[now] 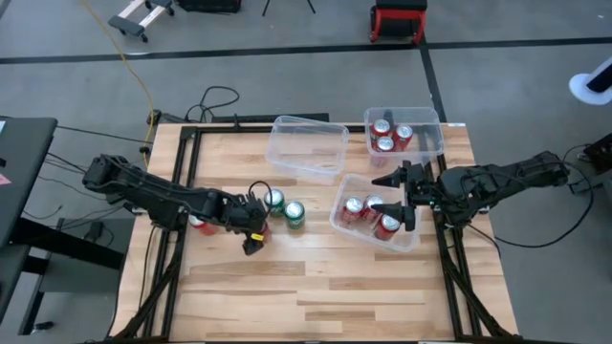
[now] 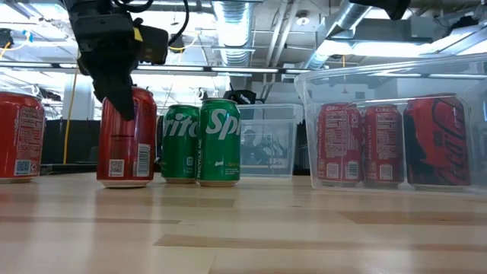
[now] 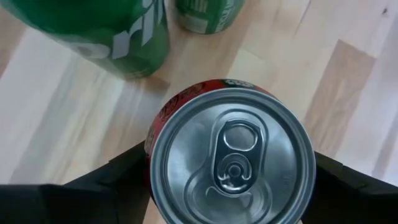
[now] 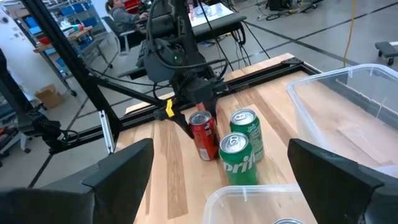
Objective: Sort soda cans
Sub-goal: Put the red-black soda can into the bottom transparent bin
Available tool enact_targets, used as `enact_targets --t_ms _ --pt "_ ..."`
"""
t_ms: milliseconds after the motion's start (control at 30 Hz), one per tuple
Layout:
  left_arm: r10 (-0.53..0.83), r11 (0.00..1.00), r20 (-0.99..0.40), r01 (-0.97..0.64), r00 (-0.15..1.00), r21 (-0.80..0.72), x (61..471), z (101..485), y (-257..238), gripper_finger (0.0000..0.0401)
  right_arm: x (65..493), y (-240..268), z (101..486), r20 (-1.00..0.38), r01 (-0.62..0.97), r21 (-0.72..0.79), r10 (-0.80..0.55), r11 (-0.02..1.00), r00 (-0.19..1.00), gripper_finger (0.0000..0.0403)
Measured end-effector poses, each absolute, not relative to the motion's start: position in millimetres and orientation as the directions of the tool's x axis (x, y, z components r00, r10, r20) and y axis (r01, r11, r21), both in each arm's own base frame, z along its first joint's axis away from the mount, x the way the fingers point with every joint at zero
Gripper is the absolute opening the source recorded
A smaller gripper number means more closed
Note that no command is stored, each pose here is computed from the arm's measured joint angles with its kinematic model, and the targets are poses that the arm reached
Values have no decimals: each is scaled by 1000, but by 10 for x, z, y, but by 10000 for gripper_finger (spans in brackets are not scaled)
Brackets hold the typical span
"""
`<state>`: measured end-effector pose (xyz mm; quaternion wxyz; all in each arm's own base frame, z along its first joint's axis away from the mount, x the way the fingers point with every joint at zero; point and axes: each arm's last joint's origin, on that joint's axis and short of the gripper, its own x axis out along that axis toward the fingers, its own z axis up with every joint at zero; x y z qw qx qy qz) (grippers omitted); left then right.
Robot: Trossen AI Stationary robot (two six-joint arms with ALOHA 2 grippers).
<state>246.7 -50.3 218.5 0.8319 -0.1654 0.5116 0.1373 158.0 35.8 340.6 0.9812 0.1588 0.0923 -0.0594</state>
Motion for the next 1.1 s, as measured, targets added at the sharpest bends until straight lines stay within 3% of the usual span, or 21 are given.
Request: enact_targets --t_ms 167,300,400,667,933,1100 --pt "28 888 -886 -419 462 -191 2528 2332 -529 297 1611 380 3281 -310 199 266 -112 943 944 388" --pt "36 883 -836 -409 547 -230 2637 2653 -545 297 1651 431 3068 -470 309 239 -169 921 866 388" --pt "49 880 -783 -398 620 -260 2712 2939 -541 297 1684 513 3017 -491 325 255 -167 911 855 388" --pt "129 918 -635 -334 761 -213 3097 3583 -466 297 1696 766 3219 -288 168 256 -91 952 953 388" --pt "147 951 -626 -283 765 -122 3871 3623 -301 297 1455 772 3378 -123 422 214 -405 881 906 388" --pt "112 969 -609 -221 785 -107 4266 3610 -172 297 1313 765 3425 -90 455 221 -447 863 890 388"
